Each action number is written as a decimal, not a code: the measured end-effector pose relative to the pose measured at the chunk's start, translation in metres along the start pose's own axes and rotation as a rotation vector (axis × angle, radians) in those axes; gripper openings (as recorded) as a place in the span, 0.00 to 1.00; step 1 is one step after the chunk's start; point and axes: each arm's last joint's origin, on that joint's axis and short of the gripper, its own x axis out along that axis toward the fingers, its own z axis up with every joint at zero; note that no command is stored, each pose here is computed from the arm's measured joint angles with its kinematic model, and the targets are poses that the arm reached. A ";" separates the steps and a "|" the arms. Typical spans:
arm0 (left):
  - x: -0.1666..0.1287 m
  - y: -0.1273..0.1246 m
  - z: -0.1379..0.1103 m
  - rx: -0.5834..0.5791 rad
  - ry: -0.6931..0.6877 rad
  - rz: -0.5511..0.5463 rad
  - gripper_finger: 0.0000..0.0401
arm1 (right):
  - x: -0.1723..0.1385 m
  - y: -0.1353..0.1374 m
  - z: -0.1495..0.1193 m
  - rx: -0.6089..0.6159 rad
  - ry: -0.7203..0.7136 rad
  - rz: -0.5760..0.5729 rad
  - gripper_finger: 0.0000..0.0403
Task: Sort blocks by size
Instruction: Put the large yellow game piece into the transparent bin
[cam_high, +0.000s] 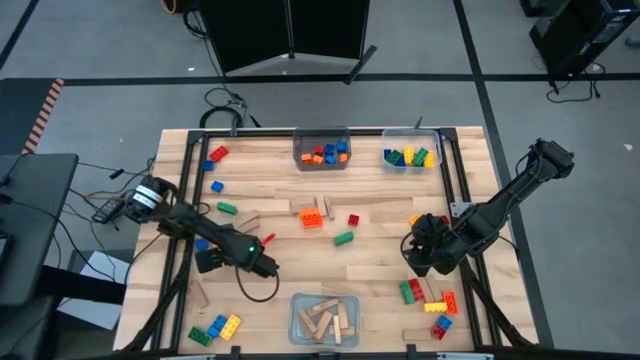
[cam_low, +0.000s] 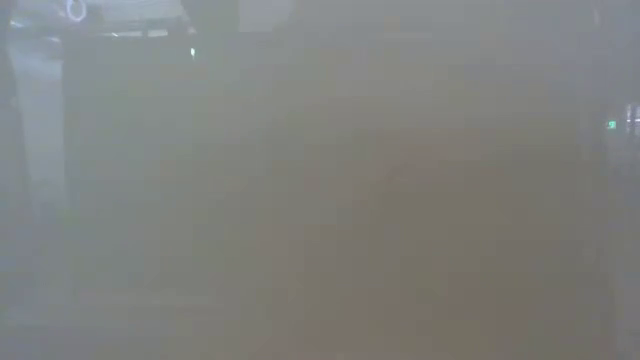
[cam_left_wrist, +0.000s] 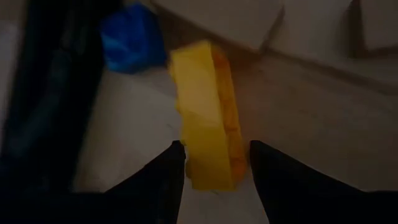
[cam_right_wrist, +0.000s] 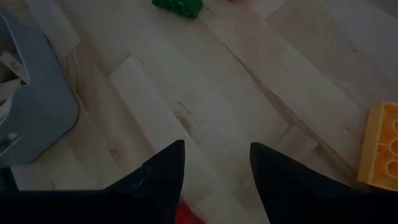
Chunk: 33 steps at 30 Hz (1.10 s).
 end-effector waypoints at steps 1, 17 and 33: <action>0.003 0.000 0.000 -0.007 0.004 -0.009 0.47 | 0.000 0.000 0.000 0.000 0.000 0.000 0.49; 0.011 0.003 0.008 0.118 -0.107 -0.020 0.46 | 0.000 0.000 0.000 -0.043 -0.003 0.003 0.49; -0.044 -0.012 -0.003 0.337 -0.093 -0.280 0.23 | 0.000 0.006 0.004 -0.068 -0.081 0.042 0.49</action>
